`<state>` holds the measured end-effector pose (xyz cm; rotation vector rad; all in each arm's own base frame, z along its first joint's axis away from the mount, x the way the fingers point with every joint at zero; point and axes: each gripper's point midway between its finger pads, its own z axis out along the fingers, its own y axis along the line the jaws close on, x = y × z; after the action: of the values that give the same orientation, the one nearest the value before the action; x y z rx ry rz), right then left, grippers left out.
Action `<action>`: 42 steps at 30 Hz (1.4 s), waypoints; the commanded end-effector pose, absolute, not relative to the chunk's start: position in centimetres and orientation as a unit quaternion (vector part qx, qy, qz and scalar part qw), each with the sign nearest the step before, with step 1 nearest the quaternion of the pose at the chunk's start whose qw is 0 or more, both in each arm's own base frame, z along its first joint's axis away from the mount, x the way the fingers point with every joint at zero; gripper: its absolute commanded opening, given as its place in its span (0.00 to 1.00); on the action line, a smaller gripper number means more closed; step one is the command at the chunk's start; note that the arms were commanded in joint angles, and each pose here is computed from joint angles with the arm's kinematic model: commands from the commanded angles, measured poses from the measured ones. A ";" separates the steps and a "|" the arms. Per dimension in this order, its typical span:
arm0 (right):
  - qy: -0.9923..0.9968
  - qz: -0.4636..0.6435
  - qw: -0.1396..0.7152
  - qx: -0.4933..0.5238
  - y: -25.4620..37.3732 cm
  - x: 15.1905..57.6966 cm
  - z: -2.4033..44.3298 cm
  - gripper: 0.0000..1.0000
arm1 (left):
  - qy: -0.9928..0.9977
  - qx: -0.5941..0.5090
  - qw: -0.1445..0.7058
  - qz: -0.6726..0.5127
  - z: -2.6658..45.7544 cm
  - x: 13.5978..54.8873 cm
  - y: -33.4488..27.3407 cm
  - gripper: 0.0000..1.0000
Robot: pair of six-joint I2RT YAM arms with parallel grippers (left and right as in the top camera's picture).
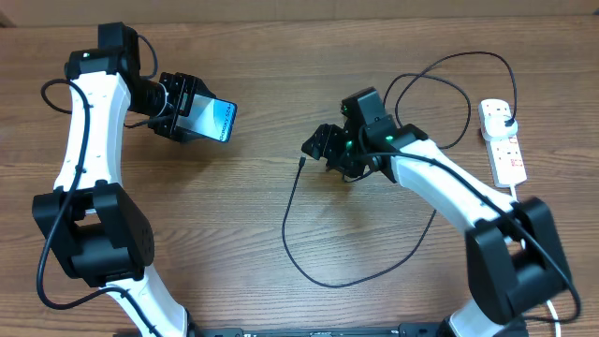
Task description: Plug charger to phone and switch on socket
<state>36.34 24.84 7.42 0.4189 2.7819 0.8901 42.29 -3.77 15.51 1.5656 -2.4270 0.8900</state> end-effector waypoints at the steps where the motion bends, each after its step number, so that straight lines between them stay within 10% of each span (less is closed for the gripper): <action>1: 0.939 0.294 0.101 0.148 25.5 37.0 6.4 0.56 | -0.798 0.521 0.045 0.301 16.7 42.9 -3.5 0.36; 42: 0.945 0.275 0.031 0.173 28.5 35.3 -2.0 0.40 | -0.799 0.527 0.054 0.286 16.4 42.1 -3.3 0.36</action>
<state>36.39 29.10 0.81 0.4864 2.8483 0.9325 41.55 -3.40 15.13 1.5830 -2.4178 0.8275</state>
